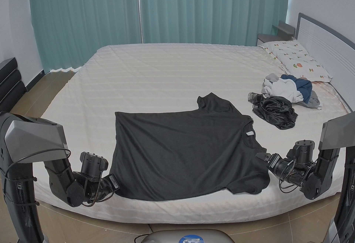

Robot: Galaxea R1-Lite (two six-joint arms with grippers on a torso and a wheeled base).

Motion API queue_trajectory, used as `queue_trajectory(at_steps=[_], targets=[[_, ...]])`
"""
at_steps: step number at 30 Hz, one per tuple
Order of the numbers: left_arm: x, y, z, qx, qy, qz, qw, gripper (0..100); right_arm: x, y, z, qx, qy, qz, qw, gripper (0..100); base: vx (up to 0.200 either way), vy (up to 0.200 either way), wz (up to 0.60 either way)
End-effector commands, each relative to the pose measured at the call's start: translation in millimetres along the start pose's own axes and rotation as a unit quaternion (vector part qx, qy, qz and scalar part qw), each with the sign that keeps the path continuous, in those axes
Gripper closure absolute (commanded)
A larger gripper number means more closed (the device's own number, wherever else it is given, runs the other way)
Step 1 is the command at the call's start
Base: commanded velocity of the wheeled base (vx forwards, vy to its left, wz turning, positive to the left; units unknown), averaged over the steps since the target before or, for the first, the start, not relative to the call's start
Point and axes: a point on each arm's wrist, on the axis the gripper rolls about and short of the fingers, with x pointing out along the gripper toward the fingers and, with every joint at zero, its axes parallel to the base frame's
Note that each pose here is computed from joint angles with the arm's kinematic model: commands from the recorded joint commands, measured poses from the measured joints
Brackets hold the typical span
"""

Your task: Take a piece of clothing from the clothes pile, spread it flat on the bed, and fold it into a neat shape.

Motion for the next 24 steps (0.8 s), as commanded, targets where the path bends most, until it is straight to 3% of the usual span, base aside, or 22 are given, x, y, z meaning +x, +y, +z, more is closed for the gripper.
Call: queue_trajectory(at_steps=[1,9,14,24], targets=[[-11.2,-3.9,12.4,-0.023,-0.025,-0.014,0.9993,100,-3.5,-3.4,-3.0,-0.004,0.007,-0.008,0.9999,0,0.000,0.000,0.00],[-21.8,-5.0,31.3,-0.078,-0.052,-0.038,0.9949,100,3.0,-20.4,-17.0,-0.028,0.036,-0.039,0.9982,0,0.000,0.000,0.00],[-24.1,-1.2,48.0,-0.129,-0.092,-0.080,0.9841,100,6.0,-21.4,-18.2,-0.030,0.039,-0.039,0.9980,0,0.000,0.000,0.00],[-22.1,0.0,53.0,-0.156,-0.093,-0.093,0.9788,100,20.0,-26.1,-19.8,-0.029,0.042,-0.044,0.9978,0,0.000,0.000,0.00]])
